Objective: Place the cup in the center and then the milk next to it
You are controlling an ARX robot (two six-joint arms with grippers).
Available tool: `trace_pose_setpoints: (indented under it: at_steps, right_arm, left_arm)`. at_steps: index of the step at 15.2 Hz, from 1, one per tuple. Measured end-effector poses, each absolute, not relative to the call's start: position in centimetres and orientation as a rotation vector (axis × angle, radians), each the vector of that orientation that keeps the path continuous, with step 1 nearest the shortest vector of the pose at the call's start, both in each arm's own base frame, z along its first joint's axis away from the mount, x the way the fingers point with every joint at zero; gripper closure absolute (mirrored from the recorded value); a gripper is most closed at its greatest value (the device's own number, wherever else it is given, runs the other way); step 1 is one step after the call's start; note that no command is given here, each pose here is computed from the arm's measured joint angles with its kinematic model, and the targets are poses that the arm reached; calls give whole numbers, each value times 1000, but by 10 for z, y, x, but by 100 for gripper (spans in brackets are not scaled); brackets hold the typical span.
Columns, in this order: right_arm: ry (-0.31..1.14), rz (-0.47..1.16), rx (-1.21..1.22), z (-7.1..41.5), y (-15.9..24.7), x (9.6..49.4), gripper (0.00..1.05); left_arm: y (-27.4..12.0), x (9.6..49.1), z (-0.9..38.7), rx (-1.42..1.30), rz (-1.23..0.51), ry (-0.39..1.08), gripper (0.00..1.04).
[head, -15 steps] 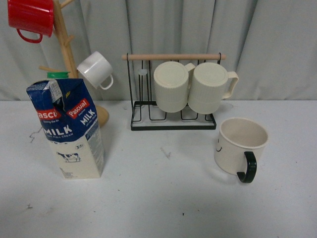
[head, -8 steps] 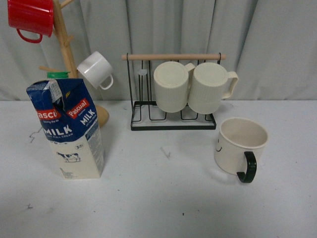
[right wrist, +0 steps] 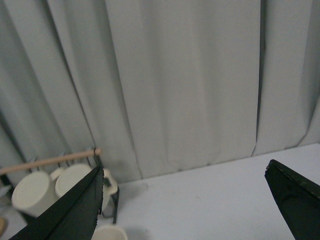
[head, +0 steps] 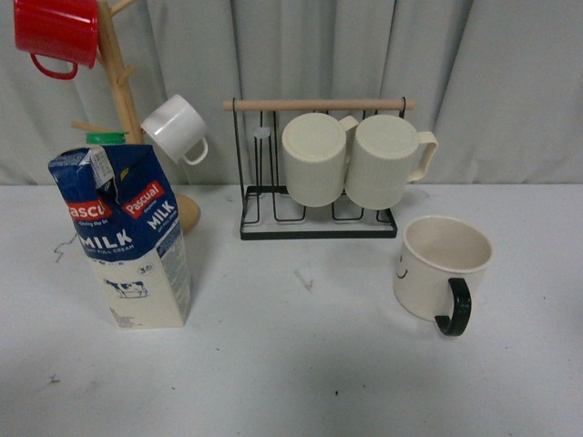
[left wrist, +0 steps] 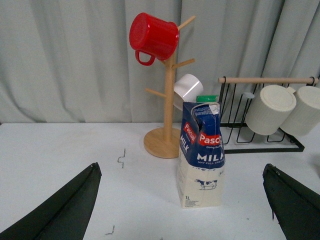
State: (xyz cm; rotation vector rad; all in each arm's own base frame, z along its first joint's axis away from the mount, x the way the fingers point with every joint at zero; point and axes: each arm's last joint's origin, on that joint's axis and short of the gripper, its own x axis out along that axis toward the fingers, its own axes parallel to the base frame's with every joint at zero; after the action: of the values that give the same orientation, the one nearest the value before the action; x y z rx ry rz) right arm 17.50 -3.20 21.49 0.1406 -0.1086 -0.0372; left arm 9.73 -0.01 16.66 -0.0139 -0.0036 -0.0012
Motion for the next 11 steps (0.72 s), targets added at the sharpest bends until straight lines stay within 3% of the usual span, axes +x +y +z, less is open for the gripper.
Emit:
trace_pose_setpoints:
  at_steps: [1,4,7,11]
  right_arm:
    - [-115,-49,152,225,-34,210,6]
    - [283,-65,240,181,-11,307,6]
    - [526,23,202,153,43,351,6]
    - [732,-8,202,129,55,378,6]
  left_arm:
    - [0,97,167,-14,-1,-4,7]
    - [0,97,167,-14,-1,-4,7]
    - [0,97,167,-14,-1,-4,7]
    - [0,97,167,-14,-1,-4,7]
